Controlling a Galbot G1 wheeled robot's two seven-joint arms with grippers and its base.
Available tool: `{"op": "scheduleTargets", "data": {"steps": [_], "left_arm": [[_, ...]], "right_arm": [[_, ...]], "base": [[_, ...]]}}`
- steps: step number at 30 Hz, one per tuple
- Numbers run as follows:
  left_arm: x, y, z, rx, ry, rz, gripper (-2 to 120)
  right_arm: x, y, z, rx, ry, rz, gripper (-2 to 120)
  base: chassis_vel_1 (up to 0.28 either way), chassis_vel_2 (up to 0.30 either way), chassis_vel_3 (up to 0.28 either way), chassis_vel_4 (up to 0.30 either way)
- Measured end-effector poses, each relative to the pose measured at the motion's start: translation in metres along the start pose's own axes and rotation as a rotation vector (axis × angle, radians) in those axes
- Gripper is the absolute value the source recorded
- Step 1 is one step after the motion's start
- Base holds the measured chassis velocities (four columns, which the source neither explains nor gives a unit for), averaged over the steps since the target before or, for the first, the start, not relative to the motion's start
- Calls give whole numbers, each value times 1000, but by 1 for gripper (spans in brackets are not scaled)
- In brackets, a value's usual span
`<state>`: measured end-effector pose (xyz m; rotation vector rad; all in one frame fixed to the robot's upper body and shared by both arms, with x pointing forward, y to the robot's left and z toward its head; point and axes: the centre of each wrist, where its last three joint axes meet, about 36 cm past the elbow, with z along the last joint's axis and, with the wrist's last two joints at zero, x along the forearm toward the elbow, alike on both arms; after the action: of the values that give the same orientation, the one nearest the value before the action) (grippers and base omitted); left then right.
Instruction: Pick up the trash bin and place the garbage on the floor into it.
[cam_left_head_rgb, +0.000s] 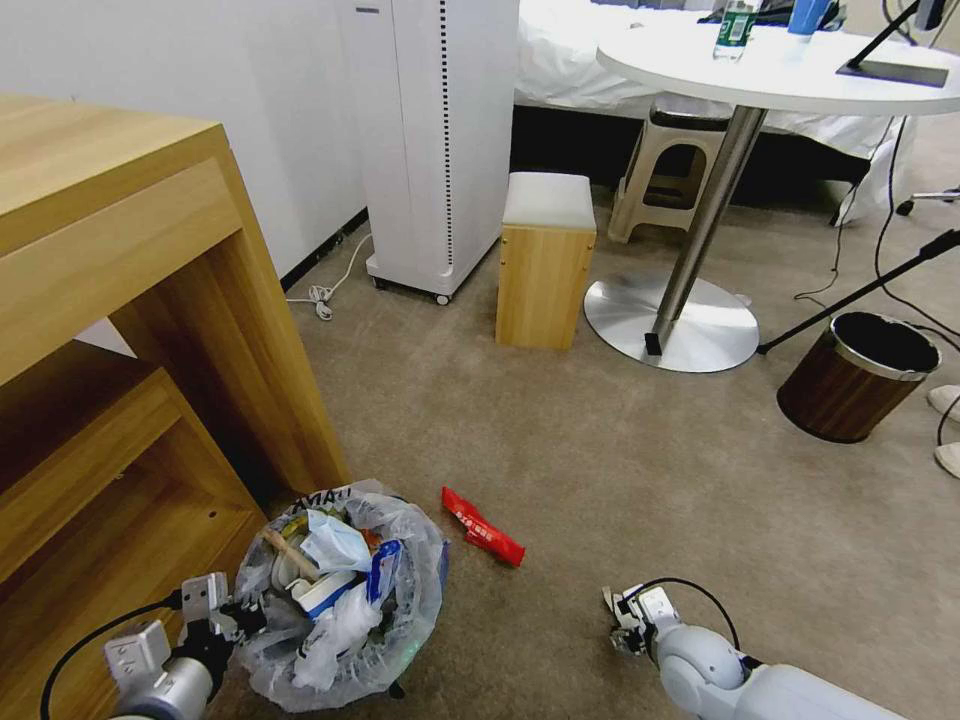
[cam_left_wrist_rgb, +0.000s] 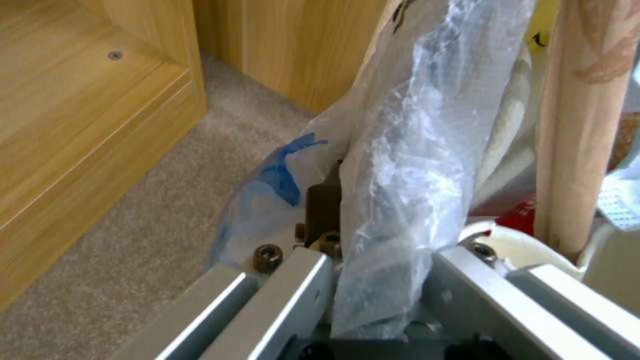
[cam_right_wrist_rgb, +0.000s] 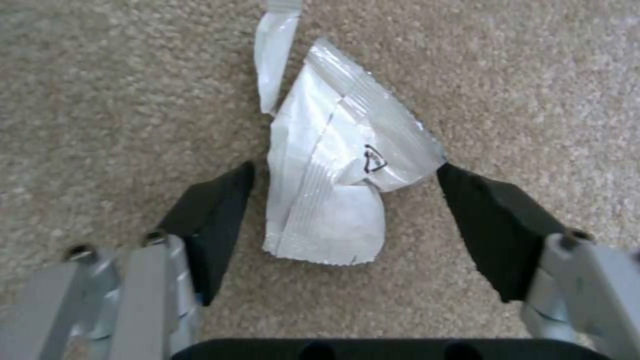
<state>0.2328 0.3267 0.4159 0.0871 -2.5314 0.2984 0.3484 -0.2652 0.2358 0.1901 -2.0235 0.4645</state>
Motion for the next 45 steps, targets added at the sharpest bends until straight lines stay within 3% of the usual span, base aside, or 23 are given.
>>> {"op": "scheduleTargets", "data": {"steps": [14,18,24,34,38,41,43,45], "left_arm": [[0,-1,0,0,-1,3,0],[-1,0,1,0,1,-2,0],[-2,0,1,1,0,-1,0],[-3,1,2,-1,2,-5,0],[-4,3,0,-7,0,-8,0],[-4,4,-2,-7,0,-7,0],[-4,4,-2,-8,0,-7,0],[-4,4,-3,-9,0,-6,0]], "right_arm": [[1,1,14,30,-29,11,37],[0,-12,15,40,-33,57,26],[6,-9,10,41,-64,46,2],[16,-11,5,49,-117,41,0],[29,-16,-7,32,-235,-3,0],[53,-16,-31,-15,-464,-115,0],[59,-15,-37,-24,-509,-137,0],[86,-12,-64,-57,-669,-225,0]], "base": [[0,0,0,0],[-33,7,13,8],[-11,1,4,-2],[0,0,0,0],[0,0,0,0],[0,0,0,0],[0,0,0,0],[0,0,0,0]]}}
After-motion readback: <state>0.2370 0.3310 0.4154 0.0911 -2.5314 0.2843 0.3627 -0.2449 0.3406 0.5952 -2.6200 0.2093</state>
